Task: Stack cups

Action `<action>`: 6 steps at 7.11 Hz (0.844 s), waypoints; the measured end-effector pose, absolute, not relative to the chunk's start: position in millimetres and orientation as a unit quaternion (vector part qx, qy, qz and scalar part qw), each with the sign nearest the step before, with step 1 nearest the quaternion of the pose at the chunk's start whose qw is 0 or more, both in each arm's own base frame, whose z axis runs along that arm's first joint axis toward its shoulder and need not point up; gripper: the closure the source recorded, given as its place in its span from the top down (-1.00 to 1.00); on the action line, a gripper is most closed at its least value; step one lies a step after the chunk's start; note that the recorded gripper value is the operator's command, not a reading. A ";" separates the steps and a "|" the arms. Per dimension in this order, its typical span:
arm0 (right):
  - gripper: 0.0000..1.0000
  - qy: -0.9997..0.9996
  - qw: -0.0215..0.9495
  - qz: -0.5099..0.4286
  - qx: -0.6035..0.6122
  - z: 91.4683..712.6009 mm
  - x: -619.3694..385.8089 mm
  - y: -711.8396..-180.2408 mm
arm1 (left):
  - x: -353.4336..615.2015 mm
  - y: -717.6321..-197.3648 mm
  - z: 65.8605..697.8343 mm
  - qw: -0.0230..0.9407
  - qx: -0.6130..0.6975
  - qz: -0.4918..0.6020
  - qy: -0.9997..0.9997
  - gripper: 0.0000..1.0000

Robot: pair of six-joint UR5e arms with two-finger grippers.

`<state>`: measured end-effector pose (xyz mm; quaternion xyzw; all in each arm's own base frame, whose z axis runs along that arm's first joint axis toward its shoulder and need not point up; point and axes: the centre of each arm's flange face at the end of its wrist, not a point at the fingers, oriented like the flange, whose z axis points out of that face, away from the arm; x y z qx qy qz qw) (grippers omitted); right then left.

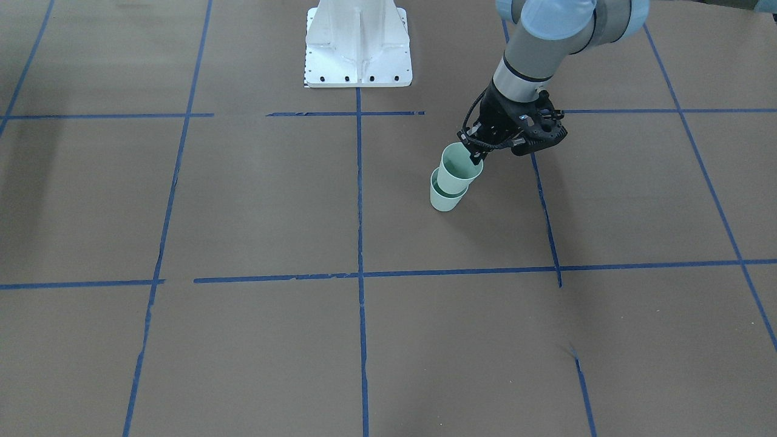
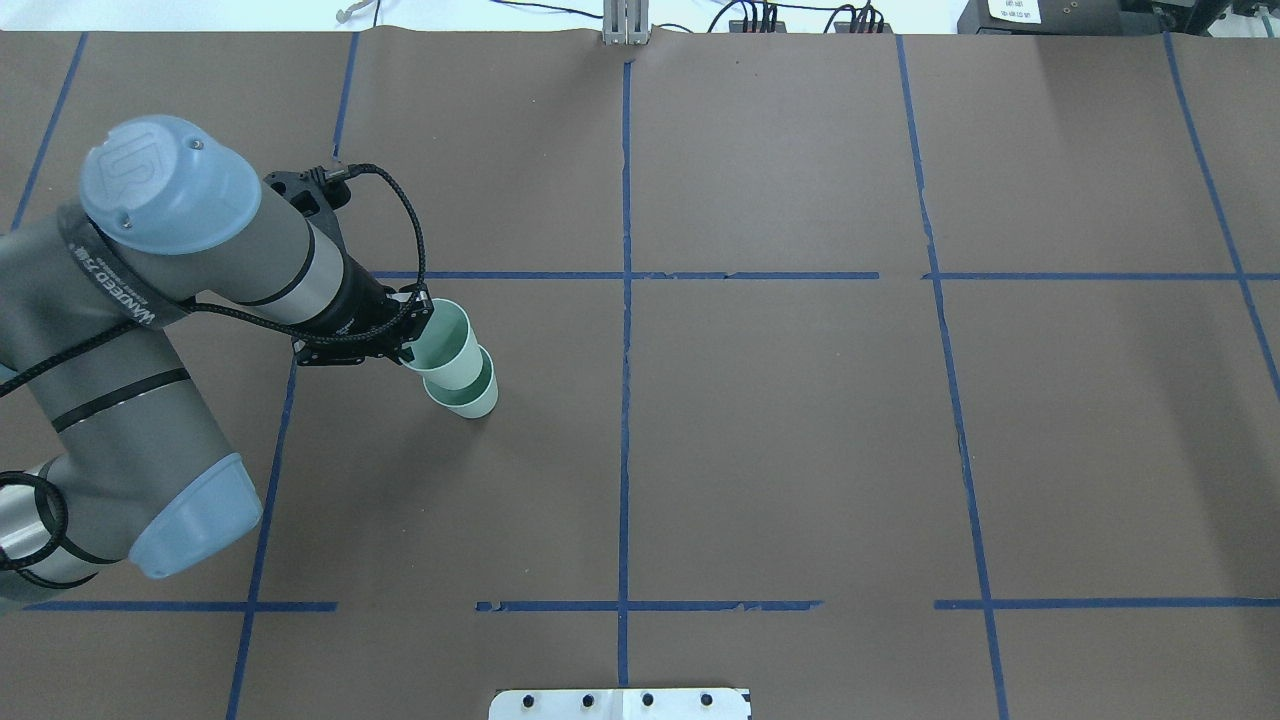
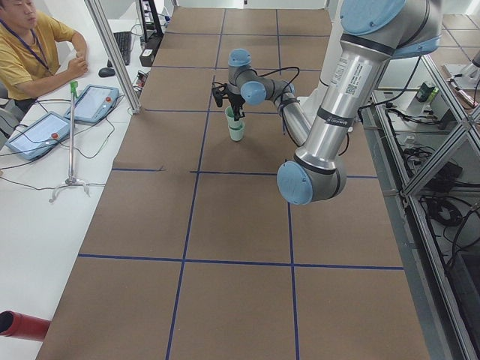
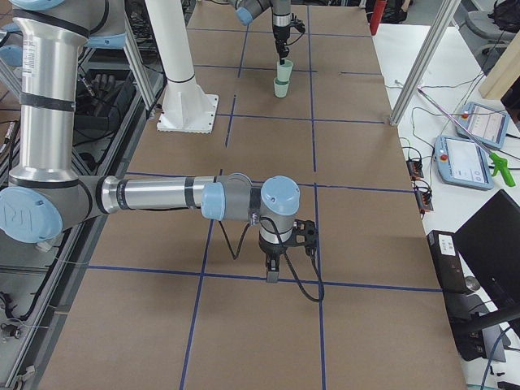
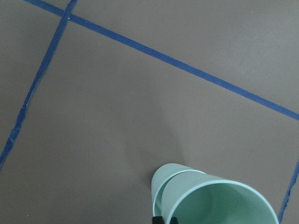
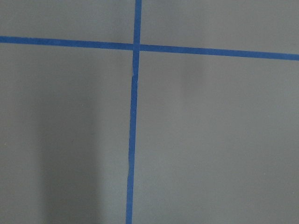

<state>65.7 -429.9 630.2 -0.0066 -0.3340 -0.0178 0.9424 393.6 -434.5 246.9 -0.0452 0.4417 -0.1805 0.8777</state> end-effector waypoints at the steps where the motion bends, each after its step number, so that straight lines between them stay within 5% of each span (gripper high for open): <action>1: 1.00 -0.334 0.942 -0.018 -0.007 630.2 65.7 -429.9 | 394.3 -434.7 247.4 0.878 -0.044 -0.181 0.441 1.00; 6: 1.00 -0.334 0.942 -0.018 -0.007 630.3 65.8 -429.9 | 376.3 -437.1 265.2 0.888 -0.018 -0.148 0.434 1.00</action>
